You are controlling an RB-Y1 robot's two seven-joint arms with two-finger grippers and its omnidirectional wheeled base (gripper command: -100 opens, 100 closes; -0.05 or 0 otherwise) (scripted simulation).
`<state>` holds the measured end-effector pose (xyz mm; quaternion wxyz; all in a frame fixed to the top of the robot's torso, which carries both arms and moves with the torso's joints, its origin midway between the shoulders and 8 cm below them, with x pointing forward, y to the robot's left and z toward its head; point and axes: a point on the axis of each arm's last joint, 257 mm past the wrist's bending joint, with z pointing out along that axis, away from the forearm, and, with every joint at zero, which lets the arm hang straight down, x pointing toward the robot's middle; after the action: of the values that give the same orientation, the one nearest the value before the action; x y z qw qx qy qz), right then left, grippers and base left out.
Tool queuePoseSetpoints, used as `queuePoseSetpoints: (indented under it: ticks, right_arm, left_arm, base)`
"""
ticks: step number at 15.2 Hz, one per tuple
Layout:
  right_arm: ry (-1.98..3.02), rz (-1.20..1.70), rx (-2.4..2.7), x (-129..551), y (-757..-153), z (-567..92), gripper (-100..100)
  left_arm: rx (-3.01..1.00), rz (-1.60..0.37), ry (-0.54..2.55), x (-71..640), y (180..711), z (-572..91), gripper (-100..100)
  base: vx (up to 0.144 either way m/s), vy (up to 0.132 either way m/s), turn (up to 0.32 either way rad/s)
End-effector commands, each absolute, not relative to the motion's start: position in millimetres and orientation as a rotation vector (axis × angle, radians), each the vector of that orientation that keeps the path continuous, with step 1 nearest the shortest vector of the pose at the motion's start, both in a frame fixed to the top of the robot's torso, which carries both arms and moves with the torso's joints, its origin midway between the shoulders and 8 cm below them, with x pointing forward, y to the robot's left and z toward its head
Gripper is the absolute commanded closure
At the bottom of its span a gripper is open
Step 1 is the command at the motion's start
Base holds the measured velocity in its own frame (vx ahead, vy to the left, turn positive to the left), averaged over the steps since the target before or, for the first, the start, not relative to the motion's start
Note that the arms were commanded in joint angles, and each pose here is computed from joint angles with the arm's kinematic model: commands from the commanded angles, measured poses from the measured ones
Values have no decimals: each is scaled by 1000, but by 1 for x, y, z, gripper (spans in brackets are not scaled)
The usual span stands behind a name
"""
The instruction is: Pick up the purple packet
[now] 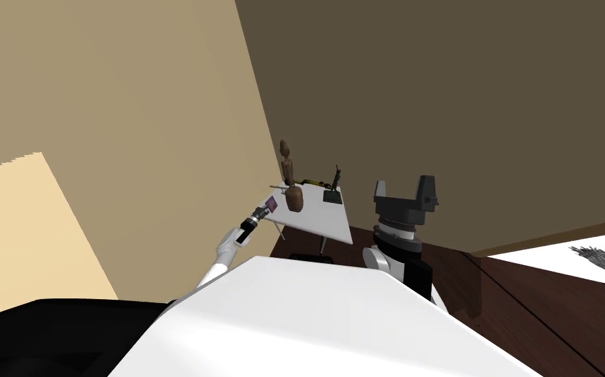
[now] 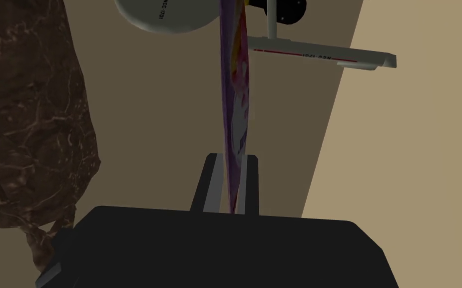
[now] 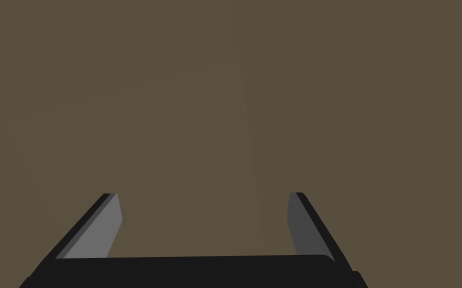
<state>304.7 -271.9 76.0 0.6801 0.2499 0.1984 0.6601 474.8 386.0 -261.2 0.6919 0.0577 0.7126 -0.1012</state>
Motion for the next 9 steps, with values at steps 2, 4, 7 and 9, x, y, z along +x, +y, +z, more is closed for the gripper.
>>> queuePoseSetpoints:
  ticks: [2, 4, 7, 9]
  right_arm:
    - [445, 1482, 561, 305, -272, 76, 0]
    - [445, 1482, 561, 305, -272, 76, 0]
    - [445, 1482, 561, 305, -272, 76, 0]
    - [445, 1482, 561, 305, -272, 76, 0]
  left_arm:
    - [137, -223, 1605, 457, 386, -262, 100]
    - [150, -224, 1587, 459, 382, -253, 100]
    - [159, -216, 1605, 437, 382, -253, 100]
    - [154, -217, 1605, 440, 382, -254, 100]
  base:
    - [98, -19, 95]
    - [33, -12, 2]
    - [88, -17, 87]
    - [15, -5, 11]
